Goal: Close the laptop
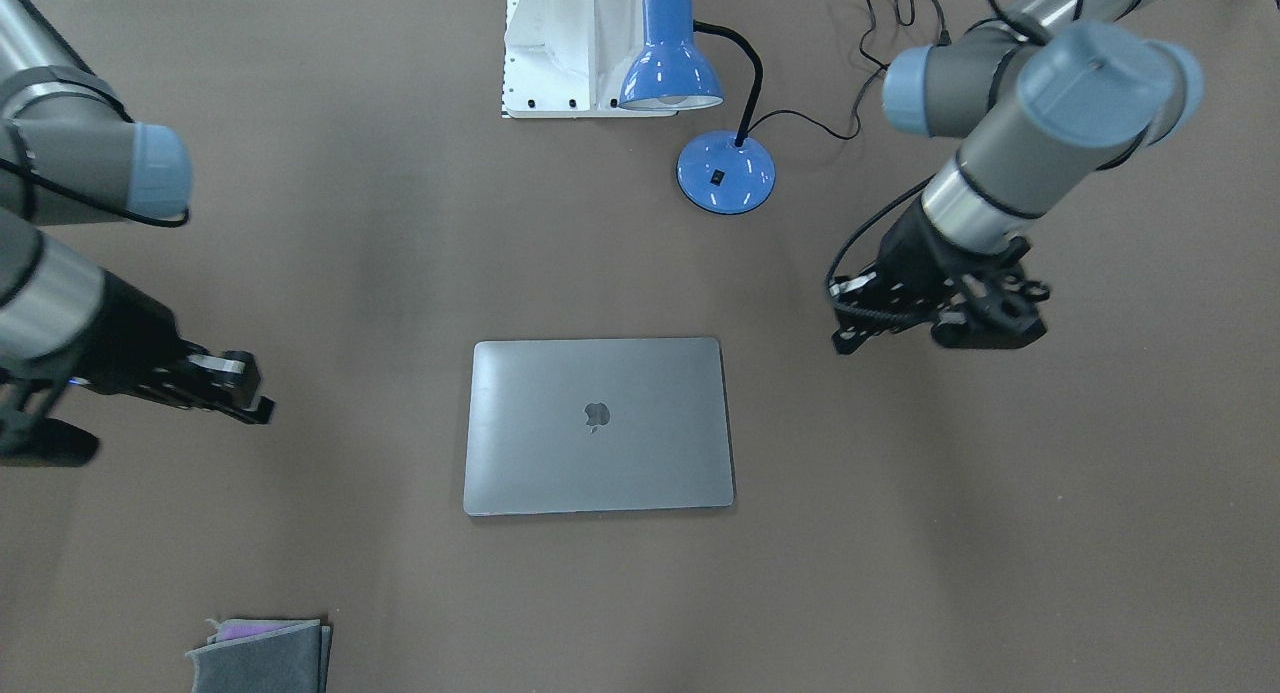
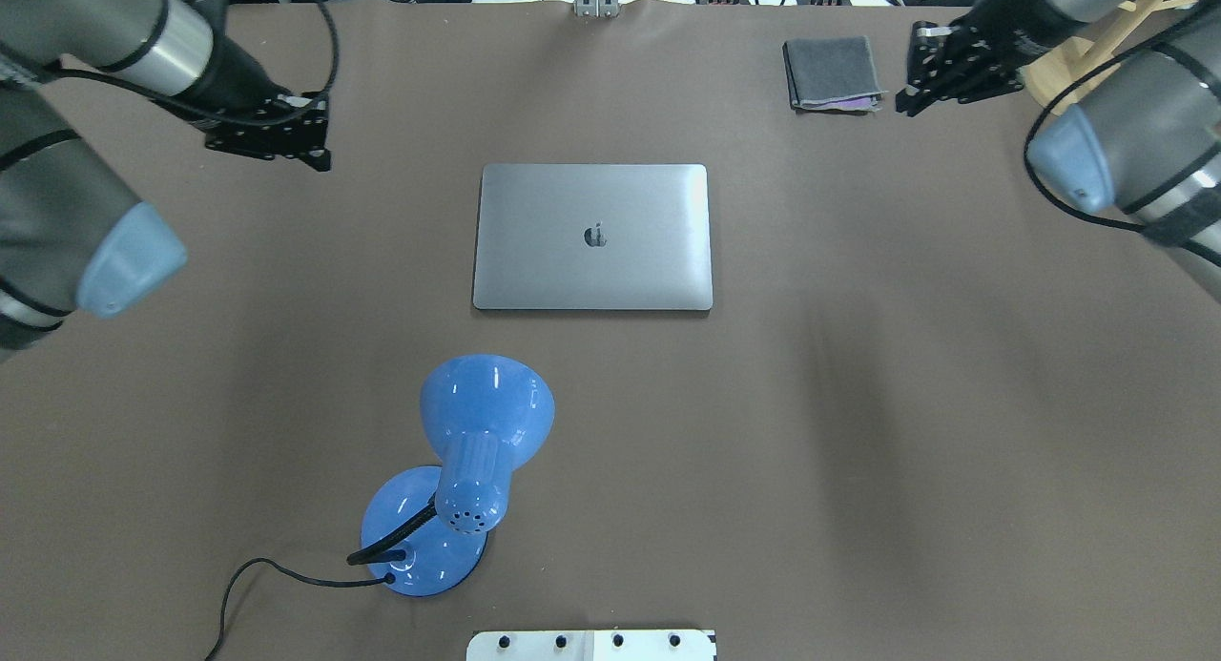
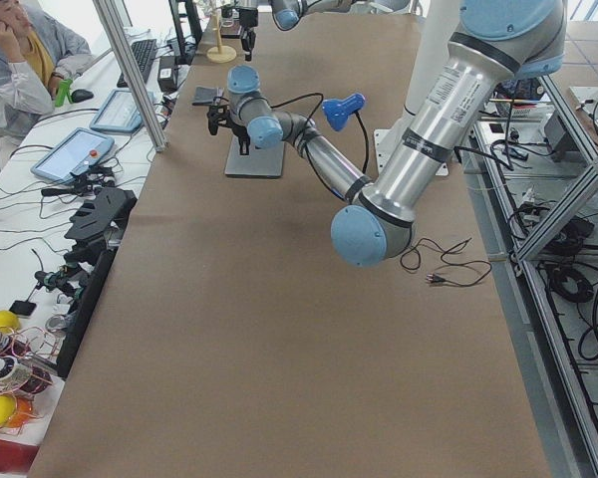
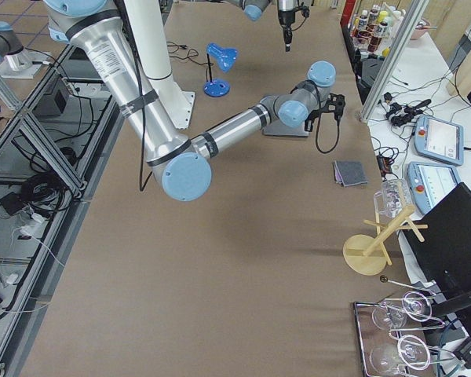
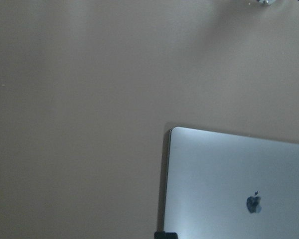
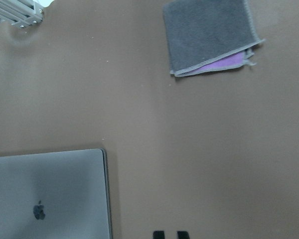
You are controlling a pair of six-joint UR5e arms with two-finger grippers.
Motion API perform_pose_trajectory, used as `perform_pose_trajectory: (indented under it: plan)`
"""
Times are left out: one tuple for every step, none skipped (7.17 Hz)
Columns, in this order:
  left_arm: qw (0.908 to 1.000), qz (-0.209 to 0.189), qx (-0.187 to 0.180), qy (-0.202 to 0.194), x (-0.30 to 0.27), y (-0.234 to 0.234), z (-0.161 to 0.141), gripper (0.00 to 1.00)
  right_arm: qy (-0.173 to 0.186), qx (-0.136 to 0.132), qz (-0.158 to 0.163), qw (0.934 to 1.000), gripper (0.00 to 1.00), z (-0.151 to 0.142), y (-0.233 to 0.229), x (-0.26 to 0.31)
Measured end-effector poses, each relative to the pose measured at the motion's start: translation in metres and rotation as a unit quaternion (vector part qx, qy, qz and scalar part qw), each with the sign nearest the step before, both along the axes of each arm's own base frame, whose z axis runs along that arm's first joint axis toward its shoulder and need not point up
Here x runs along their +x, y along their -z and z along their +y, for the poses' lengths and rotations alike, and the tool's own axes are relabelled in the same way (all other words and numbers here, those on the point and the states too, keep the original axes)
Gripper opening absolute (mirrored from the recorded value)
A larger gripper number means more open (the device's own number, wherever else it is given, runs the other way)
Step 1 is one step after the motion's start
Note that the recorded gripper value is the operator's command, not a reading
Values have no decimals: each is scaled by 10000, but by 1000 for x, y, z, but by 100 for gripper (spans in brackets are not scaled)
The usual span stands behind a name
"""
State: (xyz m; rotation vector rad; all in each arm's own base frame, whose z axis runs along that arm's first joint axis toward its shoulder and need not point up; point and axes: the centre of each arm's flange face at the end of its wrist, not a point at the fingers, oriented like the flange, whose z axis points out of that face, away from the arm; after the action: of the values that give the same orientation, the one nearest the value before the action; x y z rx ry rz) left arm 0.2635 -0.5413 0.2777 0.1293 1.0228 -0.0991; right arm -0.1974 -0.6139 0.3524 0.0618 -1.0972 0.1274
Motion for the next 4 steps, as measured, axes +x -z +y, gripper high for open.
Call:
perform_pose_trajectory:
  plan:
    - [9998,-148,135,-90,-46,-27,21,0,54,209,136,9997,19,21,-44,42]
    - [9989,-291,306,-202,-94,-61,35,0,113,384,298,9988,18,46,-87,79]
    - [9967,-500,549,-342,-147,-106,49,9,197,575,486,9970,19,74,-130,116]
    - [9925,-755,805,-518,-197,-155,66,54,339,779,719,9938,53,99,-170,147]
